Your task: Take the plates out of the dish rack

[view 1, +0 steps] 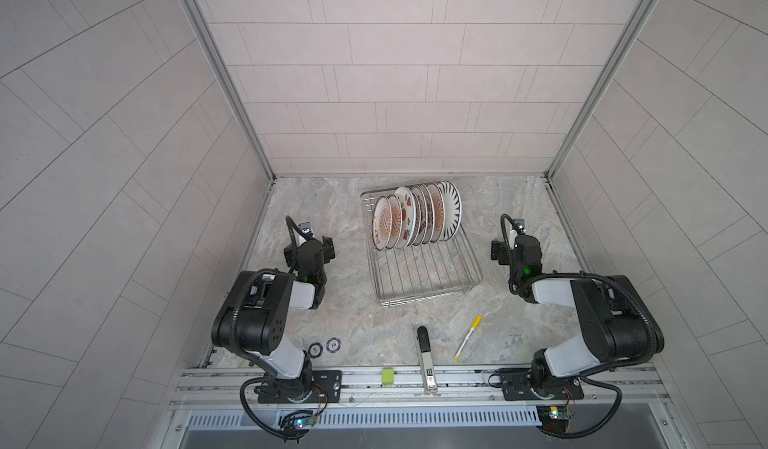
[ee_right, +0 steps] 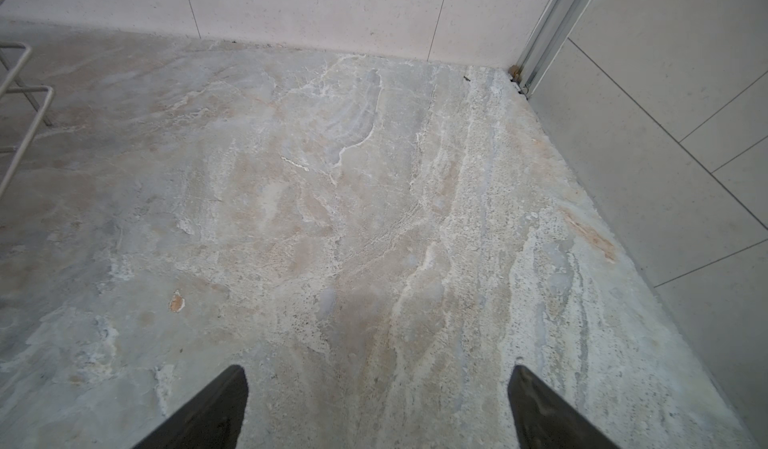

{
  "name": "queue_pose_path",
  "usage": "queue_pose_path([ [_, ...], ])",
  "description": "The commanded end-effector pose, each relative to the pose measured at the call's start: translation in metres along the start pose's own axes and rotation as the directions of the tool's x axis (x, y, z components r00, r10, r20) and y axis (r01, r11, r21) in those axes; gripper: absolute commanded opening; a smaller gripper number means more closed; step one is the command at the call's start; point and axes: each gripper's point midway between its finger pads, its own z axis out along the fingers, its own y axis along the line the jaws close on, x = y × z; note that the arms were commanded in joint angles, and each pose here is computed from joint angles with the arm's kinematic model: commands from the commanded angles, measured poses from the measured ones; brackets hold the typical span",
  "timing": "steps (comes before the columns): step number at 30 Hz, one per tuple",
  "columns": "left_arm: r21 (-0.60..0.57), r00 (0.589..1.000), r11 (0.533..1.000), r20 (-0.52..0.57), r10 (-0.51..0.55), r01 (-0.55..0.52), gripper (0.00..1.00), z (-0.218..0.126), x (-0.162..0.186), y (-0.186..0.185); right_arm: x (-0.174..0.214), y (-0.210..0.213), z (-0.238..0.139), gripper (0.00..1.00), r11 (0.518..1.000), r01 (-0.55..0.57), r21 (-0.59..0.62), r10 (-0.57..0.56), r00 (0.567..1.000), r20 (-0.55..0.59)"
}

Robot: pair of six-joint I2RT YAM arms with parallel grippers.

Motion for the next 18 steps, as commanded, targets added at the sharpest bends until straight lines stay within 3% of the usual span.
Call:
queue_pose_path([
  [1,0.004,1.0,1.0,0.02,0.007,-0.007,1.0,0.0012,-0.0075,-0.0015,-0.0052,-0.0029,-0.0002,1.0,1.0,0.003,0.008,-0.003,1.0,0.019],
  [18,0.026,0.999,1.0,0.034,0.008,-0.009,1.0,-0.0014,-0.0089,-0.0047,-0.008,-0.0012,-0.0014,1.0,1.0,0.012,-0.005,-0.012,1.0,0.012],
])
